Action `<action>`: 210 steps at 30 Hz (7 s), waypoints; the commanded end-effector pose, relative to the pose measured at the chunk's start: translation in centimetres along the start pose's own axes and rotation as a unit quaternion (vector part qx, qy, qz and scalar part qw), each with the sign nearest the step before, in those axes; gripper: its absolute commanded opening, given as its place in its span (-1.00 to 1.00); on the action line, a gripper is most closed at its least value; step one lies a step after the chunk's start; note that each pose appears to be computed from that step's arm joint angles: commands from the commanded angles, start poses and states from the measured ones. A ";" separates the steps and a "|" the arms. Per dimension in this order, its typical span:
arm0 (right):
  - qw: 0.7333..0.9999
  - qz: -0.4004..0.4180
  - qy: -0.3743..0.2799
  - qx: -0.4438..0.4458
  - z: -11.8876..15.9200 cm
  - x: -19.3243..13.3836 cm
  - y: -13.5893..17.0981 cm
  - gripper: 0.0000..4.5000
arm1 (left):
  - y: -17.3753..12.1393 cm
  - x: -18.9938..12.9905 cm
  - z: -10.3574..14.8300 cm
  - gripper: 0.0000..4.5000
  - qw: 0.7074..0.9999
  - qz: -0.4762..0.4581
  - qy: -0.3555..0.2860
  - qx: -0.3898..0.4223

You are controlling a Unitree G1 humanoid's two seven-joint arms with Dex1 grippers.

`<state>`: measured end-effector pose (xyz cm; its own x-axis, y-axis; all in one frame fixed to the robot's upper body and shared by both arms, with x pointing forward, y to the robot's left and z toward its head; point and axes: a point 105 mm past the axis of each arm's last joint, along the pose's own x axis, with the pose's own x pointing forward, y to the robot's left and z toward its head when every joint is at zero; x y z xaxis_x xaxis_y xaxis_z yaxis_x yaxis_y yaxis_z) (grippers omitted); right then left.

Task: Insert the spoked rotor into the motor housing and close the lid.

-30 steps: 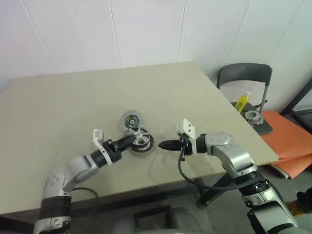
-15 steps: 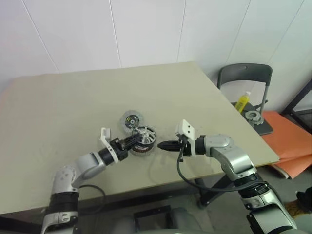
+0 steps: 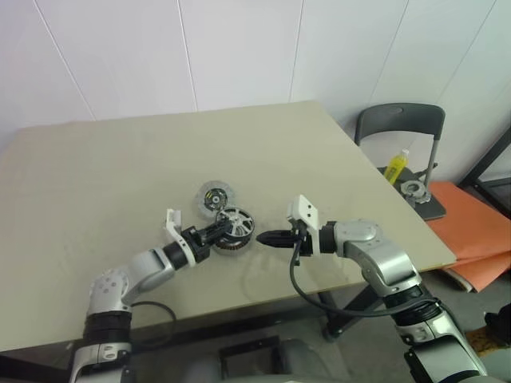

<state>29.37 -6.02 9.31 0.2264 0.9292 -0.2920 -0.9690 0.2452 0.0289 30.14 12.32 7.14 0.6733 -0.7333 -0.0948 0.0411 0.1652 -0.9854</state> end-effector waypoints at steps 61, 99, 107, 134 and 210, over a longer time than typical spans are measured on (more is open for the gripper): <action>1.000 -0.005 -0.020 -0.014 1.8 -2.2 -0.5 -1.00 | 1.1 0.1 1.8 0.55 0.994 0.069 0.029 0.082; 1.000 0.006 -0.019 -0.005 1.4 -1.6 -0.2 -1.00 | -5.2 -1.1 3.3 -0.42 0.847 -0.054 0.028 0.528; 1.000 0.007 -0.018 -0.007 1.5 -1.7 -0.2 -1.00 | -1.3 -0.5 1.6 -0.98 0.822 -0.002 0.072 0.565; 0.996 -0.019 0.069 -0.047 -1.0 -2.6 -1.7 -1.00 | -4.0 -2.0 5.0 -0.98 0.765 -0.018 -0.001 0.643; 0.917 -0.252 0.185 -0.248 -4.0 2.6 -9.0 -1.00 | -1.6 -6.1 2.2 -0.98 0.751 -0.026 0.025 0.659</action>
<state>36.71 -5.41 3.52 0.6221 0.6012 -0.5016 -0.7382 0.2369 -0.6316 27.30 18.70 8.33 0.6316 -0.7639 -0.1326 0.7670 0.6406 -0.0370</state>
